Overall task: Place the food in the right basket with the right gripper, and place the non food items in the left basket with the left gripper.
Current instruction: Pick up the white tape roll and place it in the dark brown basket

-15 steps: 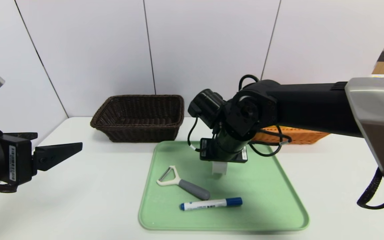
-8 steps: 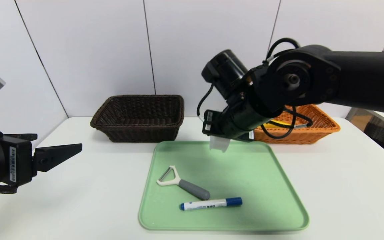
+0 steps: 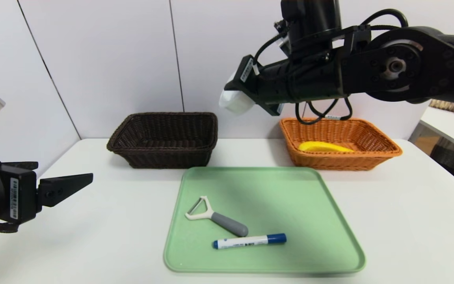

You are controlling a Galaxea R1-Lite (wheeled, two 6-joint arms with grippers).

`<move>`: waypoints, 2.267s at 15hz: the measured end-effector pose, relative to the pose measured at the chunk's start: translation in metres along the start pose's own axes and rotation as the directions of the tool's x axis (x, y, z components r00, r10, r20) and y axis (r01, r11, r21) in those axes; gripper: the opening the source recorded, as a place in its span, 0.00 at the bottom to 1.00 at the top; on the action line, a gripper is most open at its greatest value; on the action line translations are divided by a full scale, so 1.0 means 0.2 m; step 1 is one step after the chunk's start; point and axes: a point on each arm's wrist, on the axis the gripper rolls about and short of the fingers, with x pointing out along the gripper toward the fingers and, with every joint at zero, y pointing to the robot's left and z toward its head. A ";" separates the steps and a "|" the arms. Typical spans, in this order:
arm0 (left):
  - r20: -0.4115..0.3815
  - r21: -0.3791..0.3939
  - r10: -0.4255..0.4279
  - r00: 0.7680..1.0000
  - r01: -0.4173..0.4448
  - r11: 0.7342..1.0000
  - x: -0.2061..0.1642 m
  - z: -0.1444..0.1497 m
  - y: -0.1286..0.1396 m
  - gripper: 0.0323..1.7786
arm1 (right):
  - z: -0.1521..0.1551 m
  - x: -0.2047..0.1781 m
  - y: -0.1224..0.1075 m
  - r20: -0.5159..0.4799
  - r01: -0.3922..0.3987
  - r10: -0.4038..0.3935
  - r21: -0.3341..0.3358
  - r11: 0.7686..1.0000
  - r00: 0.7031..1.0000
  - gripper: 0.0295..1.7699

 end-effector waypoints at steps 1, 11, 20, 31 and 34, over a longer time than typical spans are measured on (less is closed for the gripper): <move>-0.001 0.001 0.006 1.000 -0.006 1.000 0.00 0.00 0.00 0.95 | 0.00 0.03 0.00 0.011 -0.043 0.043 0.018 0.999 0.999 0.33; -0.017 -0.028 0.057 0.998 -0.058 0.998 0.03 -0.01 0.00 0.95 | -0.10 0.43 -0.12 0.066 -0.239 0.235 0.068 0.969 0.970 0.33; -0.049 -0.016 0.083 0.995 -0.083 0.996 0.04 -0.06 0.00 0.95 | -0.25 0.68 -0.25 0.069 -0.295 0.290 0.081 0.952 0.955 0.33; -0.047 -0.015 0.088 0.995 -0.089 0.996 0.02 -0.09 0.01 0.95 | -0.35 0.79 -0.35 0.014 -0.274 0.273 0.090 0.958 0.962 0.54; -0.045 -0.016 0.088 0.995 -0.089 0.996 0.02 -0.09 0.01 0.95 | -0.36 0.80 -0.35 0.030 -0.287 0.285 0.085 0.954 0.958 0.68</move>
